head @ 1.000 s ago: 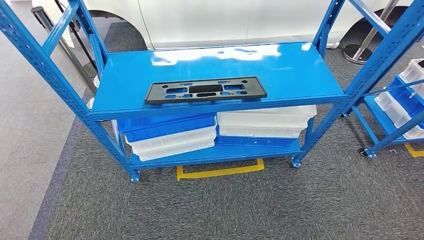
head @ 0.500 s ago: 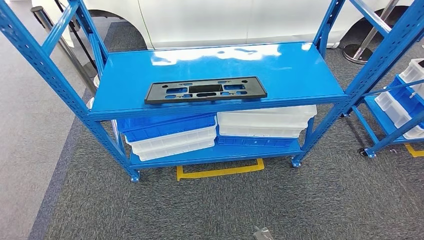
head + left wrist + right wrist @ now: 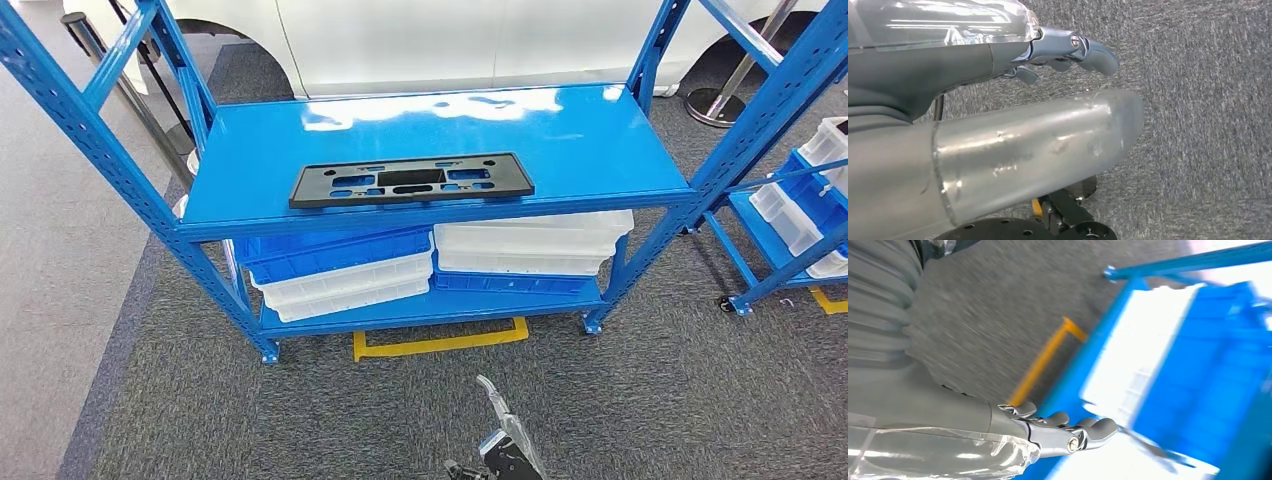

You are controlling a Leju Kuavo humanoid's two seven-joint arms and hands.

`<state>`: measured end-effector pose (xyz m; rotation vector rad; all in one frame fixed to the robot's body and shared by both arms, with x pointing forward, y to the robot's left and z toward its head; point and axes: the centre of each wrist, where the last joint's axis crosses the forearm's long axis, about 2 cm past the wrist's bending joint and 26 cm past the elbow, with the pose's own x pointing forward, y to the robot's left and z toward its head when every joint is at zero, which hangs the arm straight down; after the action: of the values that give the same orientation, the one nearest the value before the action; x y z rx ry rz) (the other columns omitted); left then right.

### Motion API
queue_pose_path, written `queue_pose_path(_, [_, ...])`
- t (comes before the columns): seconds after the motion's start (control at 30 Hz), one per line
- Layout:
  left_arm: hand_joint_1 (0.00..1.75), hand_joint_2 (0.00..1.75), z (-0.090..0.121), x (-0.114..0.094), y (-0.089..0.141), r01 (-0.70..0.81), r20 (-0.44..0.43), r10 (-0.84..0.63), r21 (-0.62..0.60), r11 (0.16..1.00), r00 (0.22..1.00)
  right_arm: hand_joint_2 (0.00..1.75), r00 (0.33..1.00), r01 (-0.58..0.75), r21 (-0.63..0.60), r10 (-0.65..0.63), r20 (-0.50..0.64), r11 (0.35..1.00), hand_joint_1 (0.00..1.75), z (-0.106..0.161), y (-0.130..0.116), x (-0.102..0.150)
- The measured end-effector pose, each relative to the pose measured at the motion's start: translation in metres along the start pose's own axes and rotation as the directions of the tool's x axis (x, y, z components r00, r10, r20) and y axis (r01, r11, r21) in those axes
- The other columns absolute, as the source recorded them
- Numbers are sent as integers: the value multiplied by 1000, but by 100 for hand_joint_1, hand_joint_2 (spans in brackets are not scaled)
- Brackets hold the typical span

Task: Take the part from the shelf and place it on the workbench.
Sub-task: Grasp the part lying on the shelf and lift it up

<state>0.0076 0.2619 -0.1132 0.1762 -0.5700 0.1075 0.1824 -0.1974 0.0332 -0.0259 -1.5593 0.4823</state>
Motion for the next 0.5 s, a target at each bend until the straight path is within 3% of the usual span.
queue_pose_path(0.23, [0, 0, 1, -2, 1, 23, 11, -23, -15, 1000, 1000, 175, 964, -108, -24, 110, 243, 994, 0, -12, -11, 50])
queue_pose_path(0.5, [0, 0, 1, -2, 2, 48, 22, -48, -22, 999, 999, 175, 859, -235, -113, 261, 440, 965, 0, -13, -25, 99])
